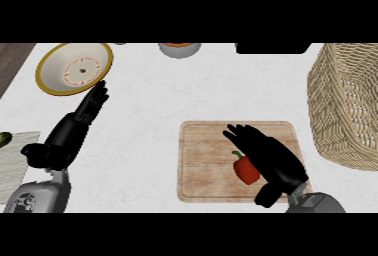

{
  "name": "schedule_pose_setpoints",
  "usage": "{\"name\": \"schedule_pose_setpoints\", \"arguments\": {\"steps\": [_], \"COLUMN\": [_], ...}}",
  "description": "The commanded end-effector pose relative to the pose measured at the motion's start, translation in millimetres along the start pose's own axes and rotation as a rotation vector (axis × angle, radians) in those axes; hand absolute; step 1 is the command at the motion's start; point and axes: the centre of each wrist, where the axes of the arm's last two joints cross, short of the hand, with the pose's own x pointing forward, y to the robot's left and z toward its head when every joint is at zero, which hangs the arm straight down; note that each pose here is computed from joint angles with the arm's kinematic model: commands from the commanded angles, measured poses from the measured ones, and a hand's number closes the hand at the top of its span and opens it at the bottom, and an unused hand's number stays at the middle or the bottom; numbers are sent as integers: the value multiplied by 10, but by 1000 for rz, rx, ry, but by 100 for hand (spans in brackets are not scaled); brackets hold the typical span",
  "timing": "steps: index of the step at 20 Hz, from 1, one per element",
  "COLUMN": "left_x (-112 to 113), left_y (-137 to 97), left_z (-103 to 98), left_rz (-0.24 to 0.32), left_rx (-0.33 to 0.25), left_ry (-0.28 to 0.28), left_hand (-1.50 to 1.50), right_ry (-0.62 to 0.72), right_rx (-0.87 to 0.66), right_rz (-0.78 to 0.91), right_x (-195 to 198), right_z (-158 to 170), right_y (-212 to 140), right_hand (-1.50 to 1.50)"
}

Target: Pick the bell pepper from the cutting board and place it in the basket

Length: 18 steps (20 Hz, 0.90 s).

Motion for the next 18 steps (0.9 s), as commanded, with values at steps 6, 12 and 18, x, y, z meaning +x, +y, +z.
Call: {"name": "schedule_pose_setpoints", "arguments": {"steps": [6, 12, 18], "left_x": [-33, -43, 145], "left_y": [105, 189, 37], "left_z": [-64, -129, -155], "left_rz": [9, -8, -11], "left_rx": [2, 28, 4], "left_ry": [7, 11, -11], "left_hand": [0, 0, 0], "right_ry": [60, 57, 41], "right_rx": [41, 66, 178], "right_rz": [41, 6, 25], "right_x": [-83, -285, -224], "right_z": [-33, -209, -304], "right_y": [165, 361, 413], "right_hand": [-150, -150, 150]}}
